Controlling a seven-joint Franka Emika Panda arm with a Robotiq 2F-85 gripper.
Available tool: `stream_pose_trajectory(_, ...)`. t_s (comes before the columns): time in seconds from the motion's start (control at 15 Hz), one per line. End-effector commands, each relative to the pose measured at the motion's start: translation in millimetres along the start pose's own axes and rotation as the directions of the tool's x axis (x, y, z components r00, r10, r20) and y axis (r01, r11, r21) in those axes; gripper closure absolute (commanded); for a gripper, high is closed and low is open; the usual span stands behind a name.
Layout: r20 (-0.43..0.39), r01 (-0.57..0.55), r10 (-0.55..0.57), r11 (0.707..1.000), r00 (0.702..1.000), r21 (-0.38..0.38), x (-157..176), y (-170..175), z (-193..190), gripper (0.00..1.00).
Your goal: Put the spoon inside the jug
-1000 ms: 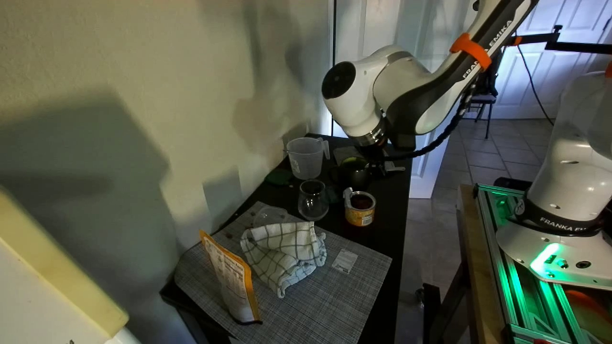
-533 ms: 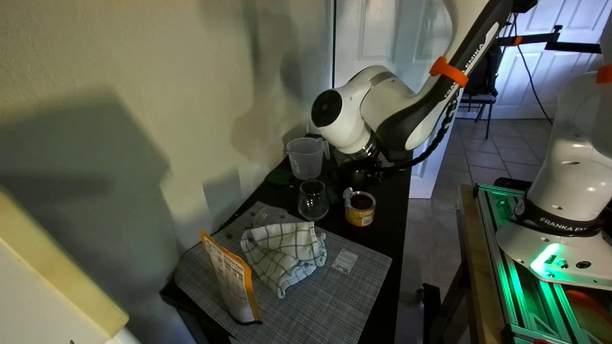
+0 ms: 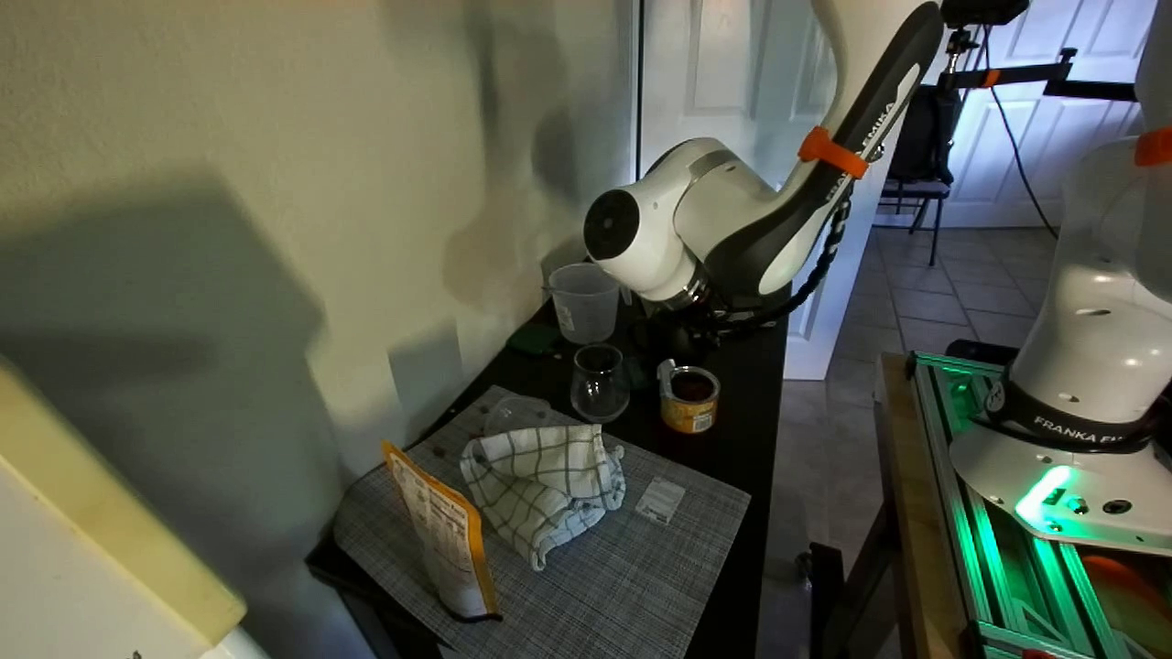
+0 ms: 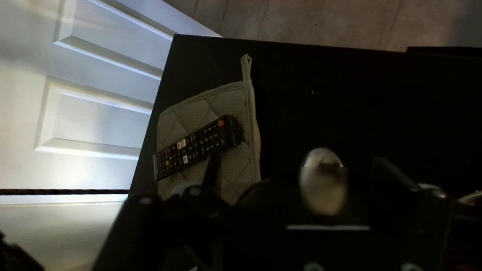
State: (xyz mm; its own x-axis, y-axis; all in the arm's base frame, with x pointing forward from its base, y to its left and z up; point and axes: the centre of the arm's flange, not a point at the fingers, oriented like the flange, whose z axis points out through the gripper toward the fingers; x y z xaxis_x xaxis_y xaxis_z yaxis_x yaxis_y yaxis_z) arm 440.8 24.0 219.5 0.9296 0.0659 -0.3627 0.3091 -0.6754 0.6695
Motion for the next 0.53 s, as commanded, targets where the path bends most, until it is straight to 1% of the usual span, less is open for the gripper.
stream_pose_trajectory(0.0,0.02,0.005,-0.004,0.999,1.0,-0.048,6.5,2.5,1.9,0.19)
stream_pose_trajectory(0.07,0.027,0.005,-0.003,0.998,1.0,-0.055,6.8,3.9,1.9,0.29)
stream_pose_trajectory(0.13,0.03,0.006,-0.004,0.998,1.0,-0.059,7.1,4.4,1.4,0.3)
stream_pose_trajectory(0.33,0.032,0.008,-0.006,0.998,0.999,-0.064,6.8,5.8,-2.2,0.56)
stream_pose_trajectory(0.47,0.032,0.004,-0.002,0.998,0.999,-0.065,6.6,9.2,-4.6,0.7)
